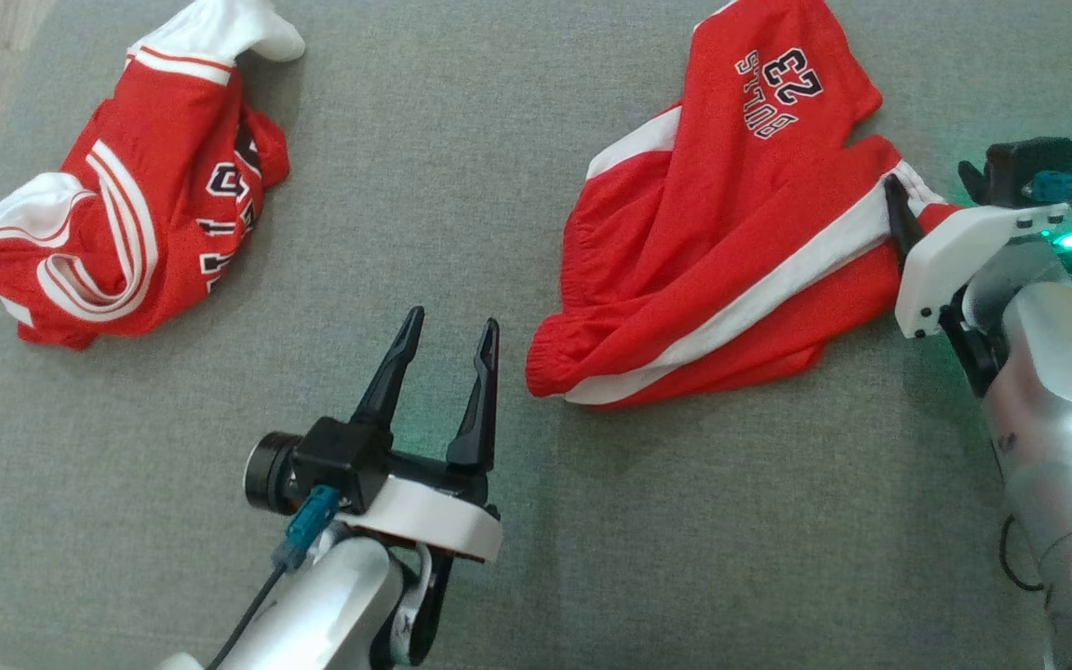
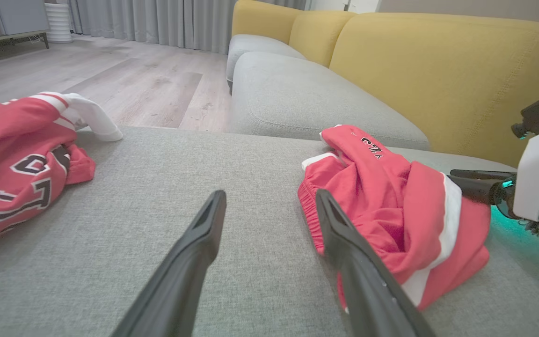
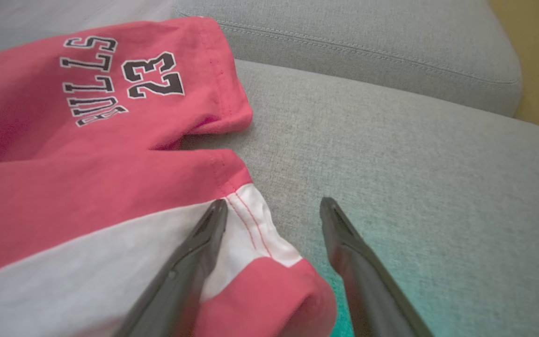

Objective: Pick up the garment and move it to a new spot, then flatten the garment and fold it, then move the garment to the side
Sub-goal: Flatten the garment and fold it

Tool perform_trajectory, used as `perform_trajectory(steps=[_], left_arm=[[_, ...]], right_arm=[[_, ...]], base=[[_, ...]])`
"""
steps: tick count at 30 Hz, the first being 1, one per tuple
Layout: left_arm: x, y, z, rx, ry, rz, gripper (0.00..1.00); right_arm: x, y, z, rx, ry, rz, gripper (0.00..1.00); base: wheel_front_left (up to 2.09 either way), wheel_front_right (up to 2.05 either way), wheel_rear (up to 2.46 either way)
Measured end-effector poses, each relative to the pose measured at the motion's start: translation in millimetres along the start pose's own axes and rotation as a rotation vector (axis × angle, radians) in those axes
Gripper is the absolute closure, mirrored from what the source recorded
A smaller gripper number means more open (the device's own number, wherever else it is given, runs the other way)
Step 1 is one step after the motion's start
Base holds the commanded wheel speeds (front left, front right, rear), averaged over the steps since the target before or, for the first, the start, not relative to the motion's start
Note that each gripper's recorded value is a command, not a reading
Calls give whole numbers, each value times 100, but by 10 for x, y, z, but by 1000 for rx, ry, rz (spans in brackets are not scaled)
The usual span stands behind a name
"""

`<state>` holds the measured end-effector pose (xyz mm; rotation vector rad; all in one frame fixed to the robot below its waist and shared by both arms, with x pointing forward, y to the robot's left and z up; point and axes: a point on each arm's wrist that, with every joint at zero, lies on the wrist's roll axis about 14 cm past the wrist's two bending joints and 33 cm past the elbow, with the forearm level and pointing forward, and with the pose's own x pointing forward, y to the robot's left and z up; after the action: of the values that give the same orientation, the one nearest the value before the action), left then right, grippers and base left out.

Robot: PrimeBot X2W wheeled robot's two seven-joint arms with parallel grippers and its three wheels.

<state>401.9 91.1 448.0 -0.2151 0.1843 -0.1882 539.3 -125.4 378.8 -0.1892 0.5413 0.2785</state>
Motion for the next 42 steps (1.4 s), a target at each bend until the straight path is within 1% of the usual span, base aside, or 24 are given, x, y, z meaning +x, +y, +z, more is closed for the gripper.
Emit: perform_trajectory(steps=[9, 10, 11, 14, 16, 22, 26, 35, 42], left_arm=[[21, -18, -30, 7, 7, -12, 0], [24, -19, -32, 7, 8, -13, 0], [27, -19, -32, 7, 8, -13, 0], [38, -29, -28, 8, 7, -16, 0], [47, -41, -21, 8, 4, -20, 0], [72, -122, 56, 13, -18, -44, 0], [70, -233, 117, 14, -35, -75, 0], [-5, -537, 141, 21, -45, -160, 0], [-38, -685, 194, 39, -60, -208, 0]], right_arm=[[15, 96, -108, -1, 61, 40, 0], [16, 101, -110, -5, 69, 44, 79], [16, 104, -109, -2, 72, 47, 100], [-6, 106, -102, 10, 67, 54, 100], [-35, 47, -81, 24, 51, 44, 100], [-229, -222, 205, 77, -97, -10, 100], [-466, -375, 244, 137, -176, -50, 100], [-1114, -729, -124, 268, -237, -179, 100], [-1521, -732, -535, 356, -217, -256, 100]], base=[[0, 0, 0], [0, 0, 0], [0, 0, 0], [0, 0, 0], [0, 0, 0], [0, 0, 0], [0, 0, 0], [0, 0, 0], [0, 0, 0]])
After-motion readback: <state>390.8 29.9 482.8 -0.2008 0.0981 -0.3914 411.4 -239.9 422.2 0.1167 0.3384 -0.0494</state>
